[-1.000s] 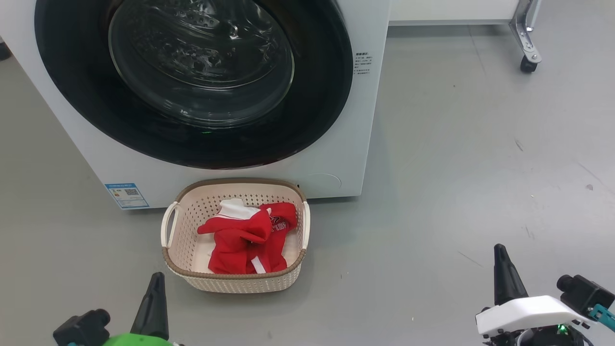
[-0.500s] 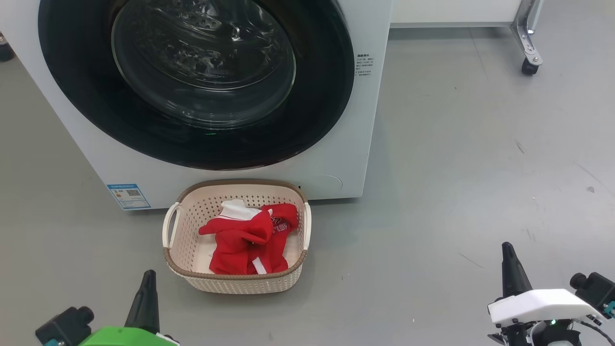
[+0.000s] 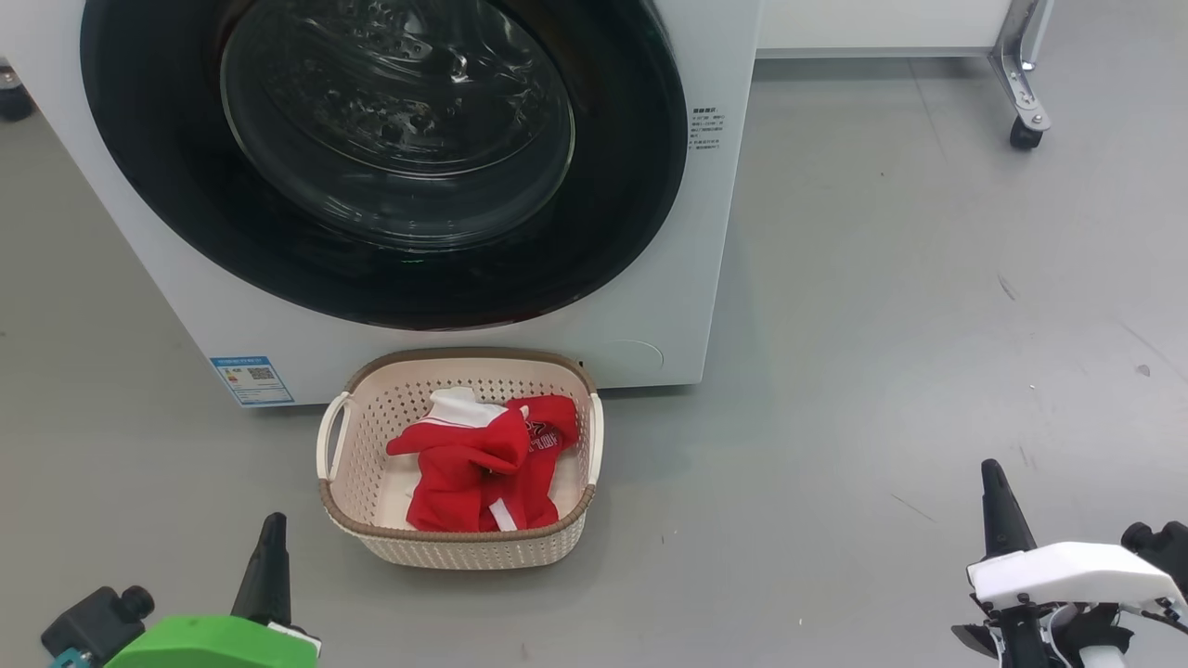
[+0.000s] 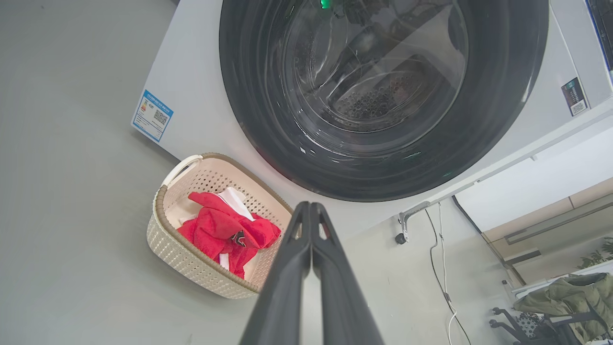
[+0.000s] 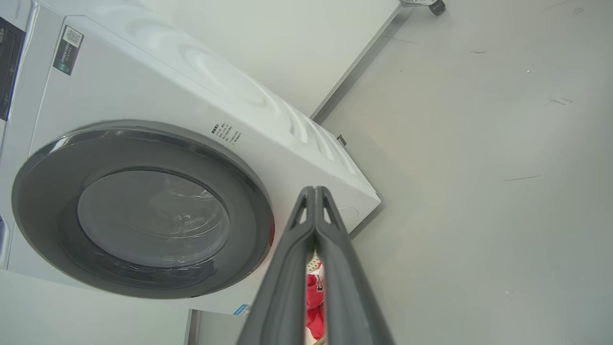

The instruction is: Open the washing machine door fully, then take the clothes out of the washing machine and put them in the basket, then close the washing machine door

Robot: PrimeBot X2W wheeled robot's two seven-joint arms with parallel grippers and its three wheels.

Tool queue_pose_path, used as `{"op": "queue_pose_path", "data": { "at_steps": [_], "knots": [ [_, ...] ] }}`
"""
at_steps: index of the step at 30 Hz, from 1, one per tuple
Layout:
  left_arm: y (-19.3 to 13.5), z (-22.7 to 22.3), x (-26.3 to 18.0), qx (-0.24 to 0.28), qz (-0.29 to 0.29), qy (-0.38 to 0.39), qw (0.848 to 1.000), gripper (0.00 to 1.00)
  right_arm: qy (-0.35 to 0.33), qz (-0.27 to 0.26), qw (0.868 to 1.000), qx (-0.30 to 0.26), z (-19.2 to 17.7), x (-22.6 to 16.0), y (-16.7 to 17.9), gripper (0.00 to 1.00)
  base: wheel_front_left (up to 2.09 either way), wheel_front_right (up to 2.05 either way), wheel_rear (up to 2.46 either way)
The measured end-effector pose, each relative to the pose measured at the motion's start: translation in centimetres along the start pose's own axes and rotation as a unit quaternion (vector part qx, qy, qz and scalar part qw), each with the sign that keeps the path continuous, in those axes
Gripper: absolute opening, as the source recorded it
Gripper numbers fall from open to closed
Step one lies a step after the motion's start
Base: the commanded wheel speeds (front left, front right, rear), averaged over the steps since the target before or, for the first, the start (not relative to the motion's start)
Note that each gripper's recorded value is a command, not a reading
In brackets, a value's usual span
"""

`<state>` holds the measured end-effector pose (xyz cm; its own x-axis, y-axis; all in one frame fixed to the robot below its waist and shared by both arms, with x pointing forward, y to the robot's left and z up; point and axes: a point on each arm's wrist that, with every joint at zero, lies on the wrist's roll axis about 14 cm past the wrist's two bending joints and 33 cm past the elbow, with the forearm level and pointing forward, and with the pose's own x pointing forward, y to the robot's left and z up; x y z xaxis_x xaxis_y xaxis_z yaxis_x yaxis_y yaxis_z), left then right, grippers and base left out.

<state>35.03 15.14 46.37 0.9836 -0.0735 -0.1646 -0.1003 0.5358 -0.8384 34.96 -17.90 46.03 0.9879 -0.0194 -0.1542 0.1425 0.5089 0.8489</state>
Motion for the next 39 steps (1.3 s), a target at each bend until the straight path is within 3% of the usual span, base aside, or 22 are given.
{"op": "queue_pose_path", "data": {
  "at_steps": [20, 39],
  "knots": [
    [0.2, 1.2, 0.6, -0.106, -0.005, -0.007, 0.994, 0.00, 0.000, 0.002, 0.995, 0.103, 0.9, 0.7, 0.0, 0.00, 0.00, 0.00, 0.00],
    [0.5, 2.6, 1.2, -0.217, -0.013, -0.018, 0.976, 0.00, -0.007, 0.015, 0.977, 0.211, 2.3, 1.6, 0.3, 0.00, 0.00, 0.00, 0.00]
  ]
}}
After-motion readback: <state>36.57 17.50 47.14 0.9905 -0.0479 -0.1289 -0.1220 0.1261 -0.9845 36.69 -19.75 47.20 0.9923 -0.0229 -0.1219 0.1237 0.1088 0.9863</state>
